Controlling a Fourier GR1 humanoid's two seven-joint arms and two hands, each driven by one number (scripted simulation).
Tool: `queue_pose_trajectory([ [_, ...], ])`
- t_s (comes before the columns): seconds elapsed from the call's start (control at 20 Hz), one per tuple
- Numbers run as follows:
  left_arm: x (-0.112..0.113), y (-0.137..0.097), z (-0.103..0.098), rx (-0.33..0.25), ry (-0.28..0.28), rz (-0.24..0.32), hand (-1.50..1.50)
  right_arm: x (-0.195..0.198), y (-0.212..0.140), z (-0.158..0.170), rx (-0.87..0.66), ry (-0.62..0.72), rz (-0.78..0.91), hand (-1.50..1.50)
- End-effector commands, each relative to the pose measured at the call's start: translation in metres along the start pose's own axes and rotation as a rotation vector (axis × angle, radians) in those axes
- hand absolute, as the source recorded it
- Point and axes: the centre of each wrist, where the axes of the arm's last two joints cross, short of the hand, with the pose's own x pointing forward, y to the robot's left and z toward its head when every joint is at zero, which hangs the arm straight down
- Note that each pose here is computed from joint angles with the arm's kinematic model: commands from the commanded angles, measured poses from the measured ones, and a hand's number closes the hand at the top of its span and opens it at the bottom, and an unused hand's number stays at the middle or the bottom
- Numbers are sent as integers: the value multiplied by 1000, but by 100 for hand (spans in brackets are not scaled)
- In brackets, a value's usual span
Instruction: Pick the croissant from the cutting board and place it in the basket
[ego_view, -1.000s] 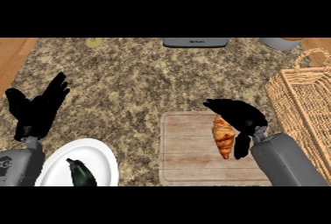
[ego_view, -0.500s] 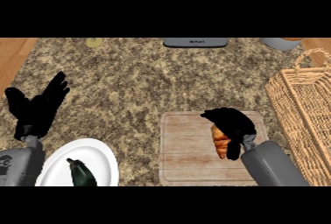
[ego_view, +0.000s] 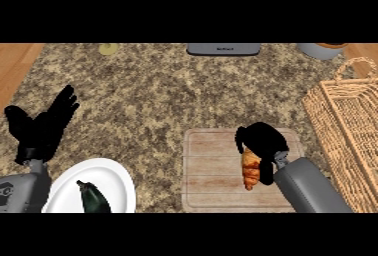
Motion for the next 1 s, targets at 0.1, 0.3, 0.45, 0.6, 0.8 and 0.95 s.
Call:
queue_pose_trajectory([
  [0.1,5,-6,0,-9,-3,2,0,0,-2,-26,-27,185,-152,150],
  [0.3,5,3,1,17,1,7,0,-18,-27,-15,-257,588,-519,150],
  [0.45,4,1,2,7,-1,13,0,-32,-36,-12,-371,816,-695,150],
  [0.6,6,-6,0,-42,-22,3,0,-36,-61,-12,-514,978,-858,150],
  [0.8,17,-18,-6,-79,-43,-27,0,-24,-108,-12,-852,1020,-1018,150],
  [0.95,19,-36,-10,-116,-45,-5,0,-7,-144,-13,-1119,976,-1025,150],
])
